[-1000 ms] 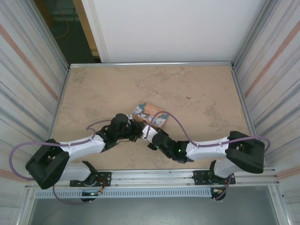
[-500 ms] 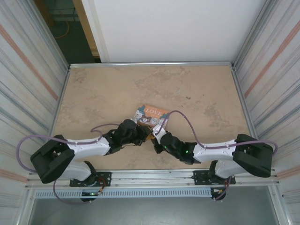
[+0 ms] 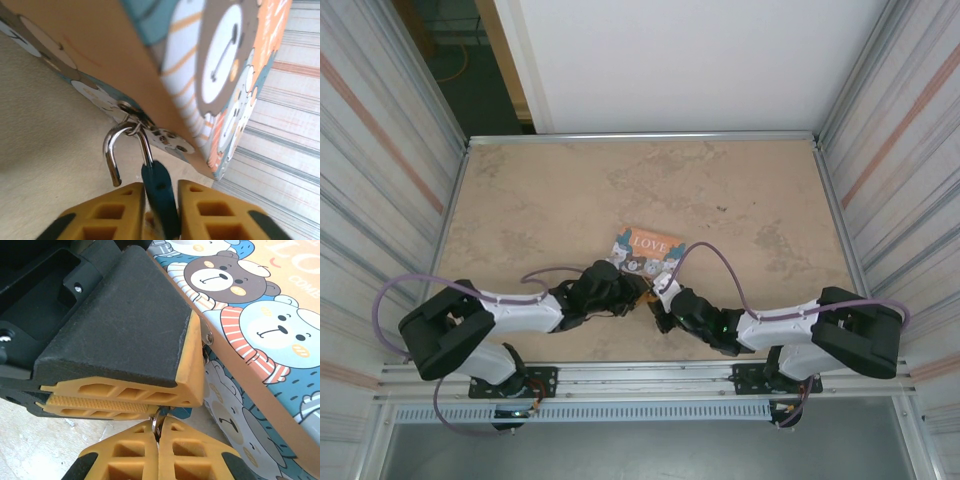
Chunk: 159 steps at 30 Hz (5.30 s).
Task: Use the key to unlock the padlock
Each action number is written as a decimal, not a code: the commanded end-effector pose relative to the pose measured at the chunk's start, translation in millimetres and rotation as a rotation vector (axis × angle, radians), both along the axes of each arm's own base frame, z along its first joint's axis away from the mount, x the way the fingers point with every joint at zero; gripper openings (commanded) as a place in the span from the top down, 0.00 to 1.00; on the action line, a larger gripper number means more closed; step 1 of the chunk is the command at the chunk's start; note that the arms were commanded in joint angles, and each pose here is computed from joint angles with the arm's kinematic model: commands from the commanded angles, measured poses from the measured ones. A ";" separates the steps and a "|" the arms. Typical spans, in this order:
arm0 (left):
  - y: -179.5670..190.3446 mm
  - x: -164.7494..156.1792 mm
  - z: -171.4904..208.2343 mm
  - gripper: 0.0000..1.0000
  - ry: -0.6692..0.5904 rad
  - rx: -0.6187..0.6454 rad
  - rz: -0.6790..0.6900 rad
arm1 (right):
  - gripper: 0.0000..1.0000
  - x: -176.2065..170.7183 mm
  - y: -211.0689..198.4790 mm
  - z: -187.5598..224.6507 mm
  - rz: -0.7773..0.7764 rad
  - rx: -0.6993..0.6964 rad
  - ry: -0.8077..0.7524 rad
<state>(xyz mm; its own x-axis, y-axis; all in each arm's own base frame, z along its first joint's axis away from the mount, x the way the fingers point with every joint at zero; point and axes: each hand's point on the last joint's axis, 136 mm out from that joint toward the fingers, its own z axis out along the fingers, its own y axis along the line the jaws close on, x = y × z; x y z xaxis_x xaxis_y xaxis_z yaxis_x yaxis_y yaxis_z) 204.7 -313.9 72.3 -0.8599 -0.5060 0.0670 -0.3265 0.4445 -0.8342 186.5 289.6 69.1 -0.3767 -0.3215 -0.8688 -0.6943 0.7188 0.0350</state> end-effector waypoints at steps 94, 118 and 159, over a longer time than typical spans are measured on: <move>72.2 72.0 81.2 0.23 -0.379 0.332 -0.208 | 0.01 45.4 -96.5 34.4 -0.439 0.403 0.493; 20.2 123.2 20.4 0.37 -0.208 0.191 -0.299 | 0.01 40.6 -107.0 39.6 -0.419 0.514 0.529; 37.3 68.0 -26.9 0.62 -0.071 0.257 -0.246 | 0.08 41.8 -56.7 -4.3 -0.115 0.305 0.393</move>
<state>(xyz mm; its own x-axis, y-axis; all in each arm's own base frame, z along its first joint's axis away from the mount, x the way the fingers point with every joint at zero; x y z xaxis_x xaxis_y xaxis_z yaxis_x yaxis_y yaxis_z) 294.9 -294.6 76.7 -0.9451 -0.2735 -0.1787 -0.0350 0.6285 -0.7770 222.7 233.7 63.8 -0.7527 0.0019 -0.6583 -0.4677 0.7023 0.5367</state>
